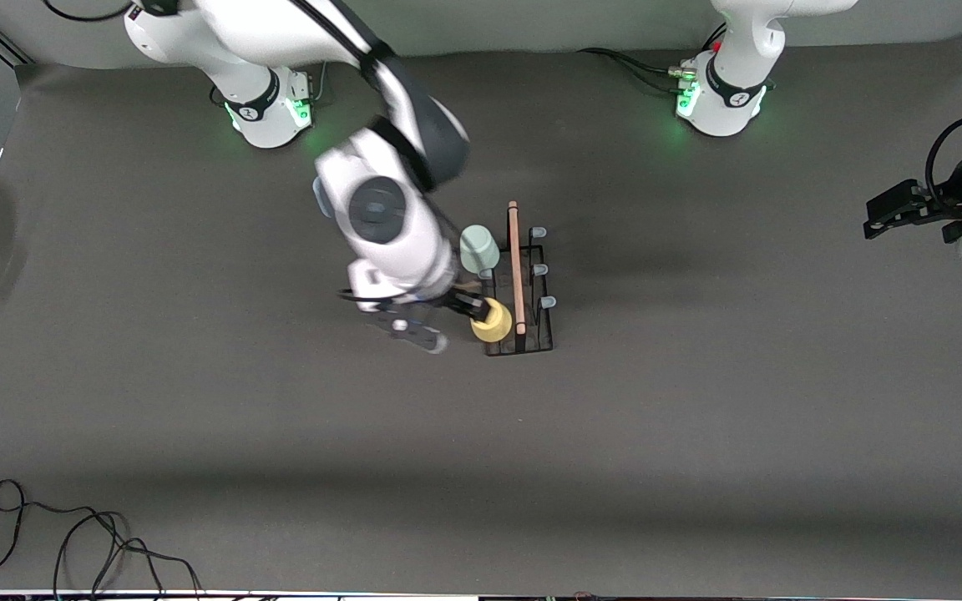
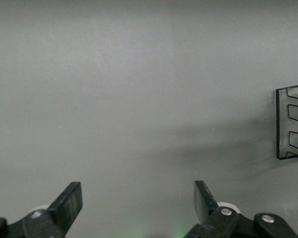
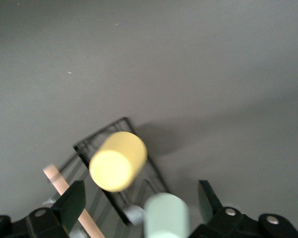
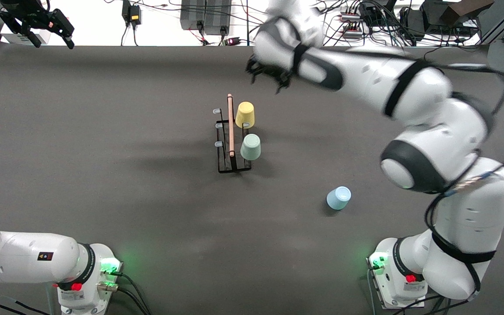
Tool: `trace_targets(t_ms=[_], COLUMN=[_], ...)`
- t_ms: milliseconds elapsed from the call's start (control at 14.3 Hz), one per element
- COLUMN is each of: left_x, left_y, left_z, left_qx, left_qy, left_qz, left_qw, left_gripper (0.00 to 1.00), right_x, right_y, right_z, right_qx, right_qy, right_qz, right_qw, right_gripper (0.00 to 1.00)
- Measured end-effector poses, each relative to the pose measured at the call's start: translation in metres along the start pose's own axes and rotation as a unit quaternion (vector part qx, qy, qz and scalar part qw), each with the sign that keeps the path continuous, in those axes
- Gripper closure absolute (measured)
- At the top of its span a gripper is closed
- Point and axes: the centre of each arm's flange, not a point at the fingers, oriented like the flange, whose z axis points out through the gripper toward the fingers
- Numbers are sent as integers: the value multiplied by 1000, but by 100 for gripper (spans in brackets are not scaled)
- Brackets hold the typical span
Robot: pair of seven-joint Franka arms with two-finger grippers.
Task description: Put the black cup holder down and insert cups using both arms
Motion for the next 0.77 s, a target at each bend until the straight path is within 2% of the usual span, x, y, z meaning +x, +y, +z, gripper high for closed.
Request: trace_targets(t_ms=[279,558,767], left_x=[0,2,4], left_y=[0,0,0], left_z=[0,1,3], left_qx=[0,1,1], left_qy=[0,3,4], left_qz=[0,0,0], left_qw=[1000,1000,1000], left_gripper=[0,0,0], right_x=[47,75,96], right_y=[132,243,313], right_z=[-122,-185,-214], right_qx=[-13,-53,-52], right_qy=[-61,-60,-53], right_qz=[-70,-134,-160], right_qw=[996,988,984], right_gripper=[0,0,0])
